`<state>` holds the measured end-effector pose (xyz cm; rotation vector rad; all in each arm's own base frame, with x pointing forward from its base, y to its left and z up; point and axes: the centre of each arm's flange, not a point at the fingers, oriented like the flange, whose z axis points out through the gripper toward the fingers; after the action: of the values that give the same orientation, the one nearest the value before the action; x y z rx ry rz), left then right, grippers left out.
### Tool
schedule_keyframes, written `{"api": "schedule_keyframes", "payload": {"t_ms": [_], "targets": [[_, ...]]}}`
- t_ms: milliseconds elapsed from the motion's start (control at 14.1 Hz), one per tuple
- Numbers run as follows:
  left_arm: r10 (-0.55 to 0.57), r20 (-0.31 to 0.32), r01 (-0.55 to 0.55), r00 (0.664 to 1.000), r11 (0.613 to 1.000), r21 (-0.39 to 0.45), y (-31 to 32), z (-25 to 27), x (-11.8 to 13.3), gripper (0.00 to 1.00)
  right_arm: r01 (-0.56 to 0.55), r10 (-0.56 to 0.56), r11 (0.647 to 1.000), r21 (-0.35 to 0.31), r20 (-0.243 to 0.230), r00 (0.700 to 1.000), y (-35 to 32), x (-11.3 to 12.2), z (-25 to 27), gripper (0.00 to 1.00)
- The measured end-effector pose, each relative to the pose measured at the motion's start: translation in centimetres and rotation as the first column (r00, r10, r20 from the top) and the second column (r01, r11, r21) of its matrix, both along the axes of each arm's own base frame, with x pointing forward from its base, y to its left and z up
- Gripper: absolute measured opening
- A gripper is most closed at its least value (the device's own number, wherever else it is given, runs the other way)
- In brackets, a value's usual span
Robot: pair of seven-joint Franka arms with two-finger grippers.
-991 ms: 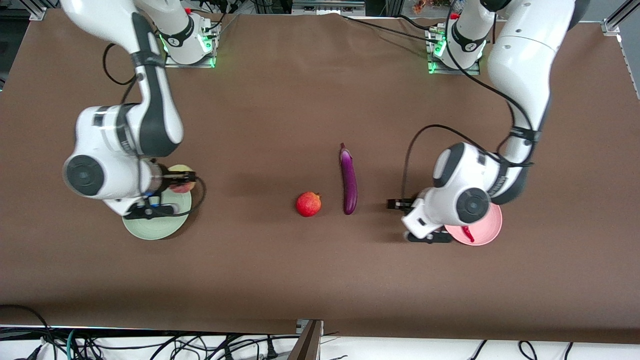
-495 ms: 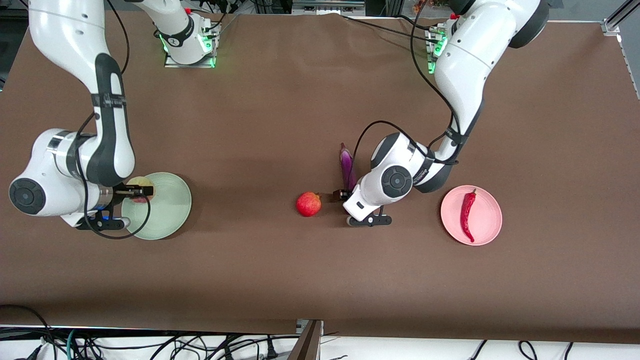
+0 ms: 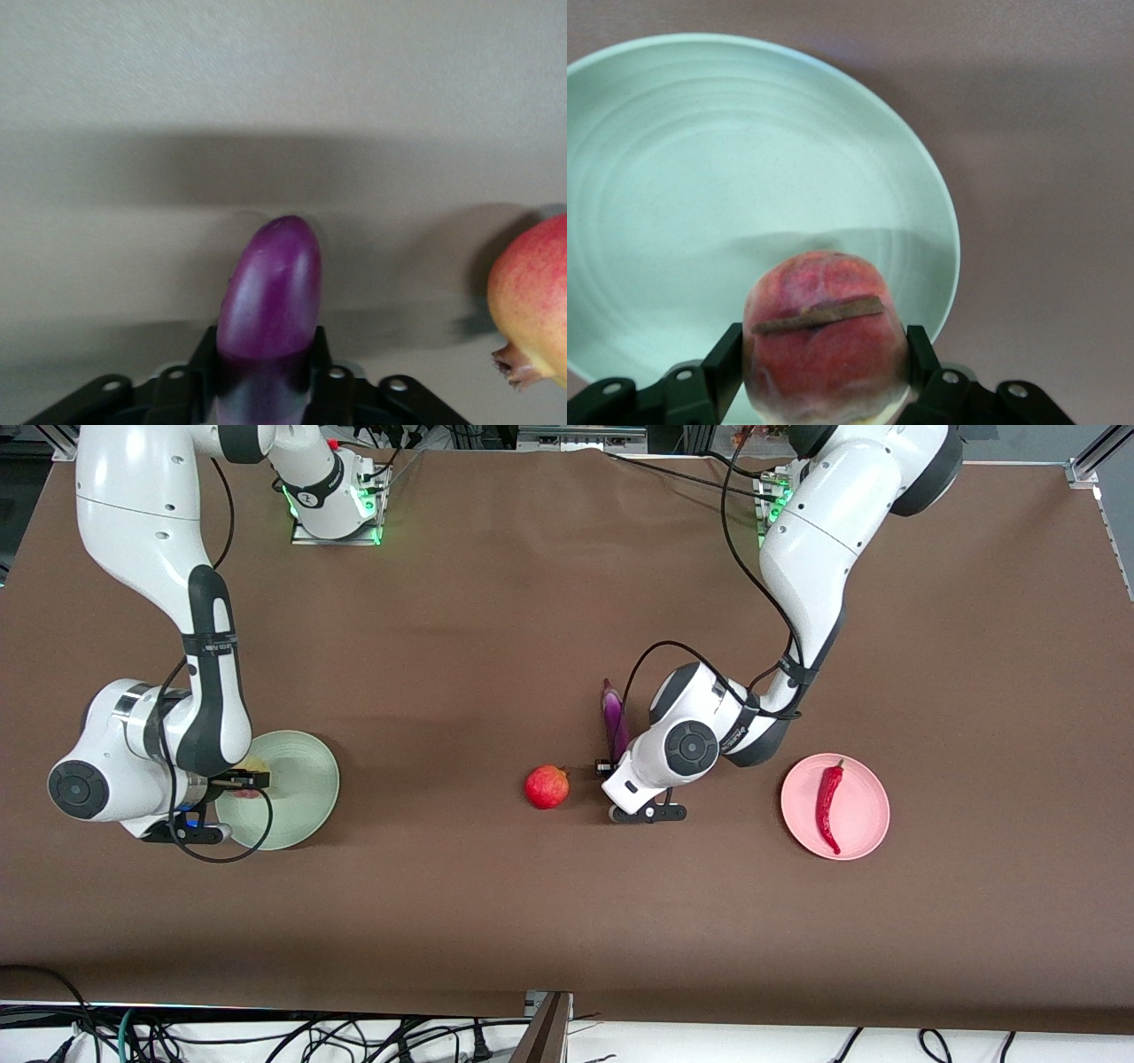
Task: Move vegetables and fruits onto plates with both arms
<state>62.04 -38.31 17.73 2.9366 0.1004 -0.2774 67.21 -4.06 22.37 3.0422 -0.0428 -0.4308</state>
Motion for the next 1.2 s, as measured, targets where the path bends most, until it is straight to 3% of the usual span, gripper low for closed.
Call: {"api": "schedule_keyframes", "payload": {"t_ms": [142, 354, 637, 849, 1061, 1203], "targets": [[0.014, -0.011, -0.014, 1.000, 1.000, 0.019, 1.5, 0.6, 0.8, 0.40, -0.001, 0.001, 1.000, -0.004, -0.001, 1.000, 0.0, 0.0, -0.5, 0.77], [-0.005, -0.027, 0.008, 1.000, 0.994, 0.110, 6.3, 3.7, 2.9, 0.39, -0.006, 0.006, 1.000, -0.002, 0.009, 1.000, 0.2, 0.2, -0.1, 1.00], [-0.154, -0.036, 0.158, 0.987, 0.970, 0.184, 15.2, 9.4, 6.1, 0.39, -0.052, 0.051, 0.998, 0.041, 0.004, 0.999, 4.2, 1.0, 3.8, 1.00], [-0.281, -0.057, 0.287, 0.958, 0.930, 0.229, 23.0, 9.7, 8.0, 0.39, -0.096, 0.094, 0.992, 0.088, 0.028, 0.995, 11.1, 1.0, 6.1, 1.00], [-0.339, -0.090, 0.350, 0.937, 0.913, 0.211, 28.4, 7.9, 8.8, 0.39, -0.019, 0.015, 0.996, 0.091, 0.045, 0.999, 19.9, 0.0, 6.6, 1.00], [-0.344, -0.105, 0.358, 0.933, 0.911, 0.202, 28.8, 6.8, 8.7, 0.52, 0.064, -0.071, 0.995, 0.075, 0.093, 0.993, 27.1, -1.2, 7.5, 1.00]]}}
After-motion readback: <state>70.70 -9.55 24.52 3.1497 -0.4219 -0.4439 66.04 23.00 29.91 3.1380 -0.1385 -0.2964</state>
